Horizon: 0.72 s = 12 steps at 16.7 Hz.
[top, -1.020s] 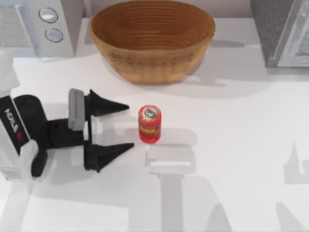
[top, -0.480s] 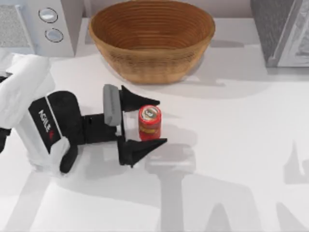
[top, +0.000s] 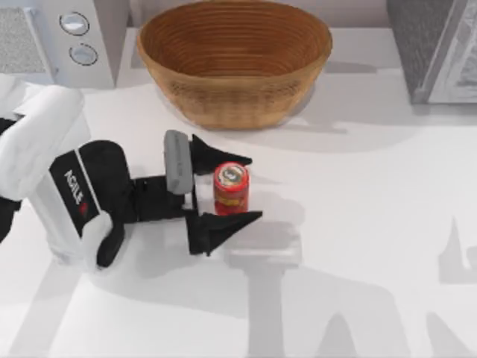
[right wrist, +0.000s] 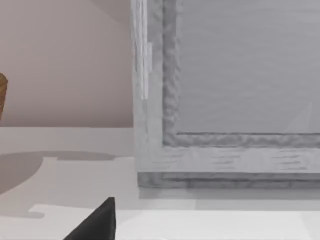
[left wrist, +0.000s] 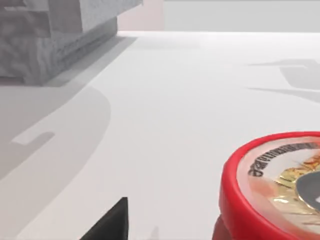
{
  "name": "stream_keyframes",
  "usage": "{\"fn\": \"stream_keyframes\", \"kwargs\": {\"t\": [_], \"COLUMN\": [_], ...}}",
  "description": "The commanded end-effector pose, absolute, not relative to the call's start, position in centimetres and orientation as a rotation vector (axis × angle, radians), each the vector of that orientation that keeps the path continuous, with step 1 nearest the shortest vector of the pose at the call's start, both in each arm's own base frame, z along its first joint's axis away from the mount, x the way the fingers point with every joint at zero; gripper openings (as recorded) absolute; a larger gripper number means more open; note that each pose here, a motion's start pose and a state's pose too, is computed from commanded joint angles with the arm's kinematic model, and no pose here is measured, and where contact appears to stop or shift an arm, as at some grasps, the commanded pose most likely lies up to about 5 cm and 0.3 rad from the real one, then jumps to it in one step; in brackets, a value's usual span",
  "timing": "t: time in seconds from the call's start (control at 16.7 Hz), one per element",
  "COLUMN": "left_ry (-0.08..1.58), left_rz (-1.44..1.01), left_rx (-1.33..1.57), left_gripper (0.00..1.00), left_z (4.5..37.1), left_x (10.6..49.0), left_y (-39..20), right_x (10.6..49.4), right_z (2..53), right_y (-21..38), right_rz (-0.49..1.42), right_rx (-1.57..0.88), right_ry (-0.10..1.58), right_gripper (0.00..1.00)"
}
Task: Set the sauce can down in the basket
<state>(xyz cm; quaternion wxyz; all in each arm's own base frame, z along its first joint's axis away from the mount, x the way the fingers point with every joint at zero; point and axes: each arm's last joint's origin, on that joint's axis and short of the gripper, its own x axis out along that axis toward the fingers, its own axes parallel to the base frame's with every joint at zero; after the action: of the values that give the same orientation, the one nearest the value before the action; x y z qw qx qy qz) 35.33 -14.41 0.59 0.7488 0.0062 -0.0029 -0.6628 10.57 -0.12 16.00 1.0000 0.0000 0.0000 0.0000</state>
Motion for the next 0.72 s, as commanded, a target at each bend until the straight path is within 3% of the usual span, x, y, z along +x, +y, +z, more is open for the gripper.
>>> {"fn": "stream_keyframes", "kwargs": {"t": [0.6,0.72], "left_ry": [-0.006,-0.006], "left_rz": [-1.449,-1.449], "left_rx": [0.014,0.014], "left_gripper": [0.02,0.0], "left_z": [0.59,0.59], "left_x": [35.33,35.33], "left_y": [-14.41,-14.41], "right_x": [10.57,10.57], "right_z": [16.0,16.0], "right_y": [-0.12,-0.12], "right_rz": [0.0,0.0], "right_rx": [0.0,0.0], "right_ry": [0.0,0.0], "right_gripper": [1.0,1.0]}}
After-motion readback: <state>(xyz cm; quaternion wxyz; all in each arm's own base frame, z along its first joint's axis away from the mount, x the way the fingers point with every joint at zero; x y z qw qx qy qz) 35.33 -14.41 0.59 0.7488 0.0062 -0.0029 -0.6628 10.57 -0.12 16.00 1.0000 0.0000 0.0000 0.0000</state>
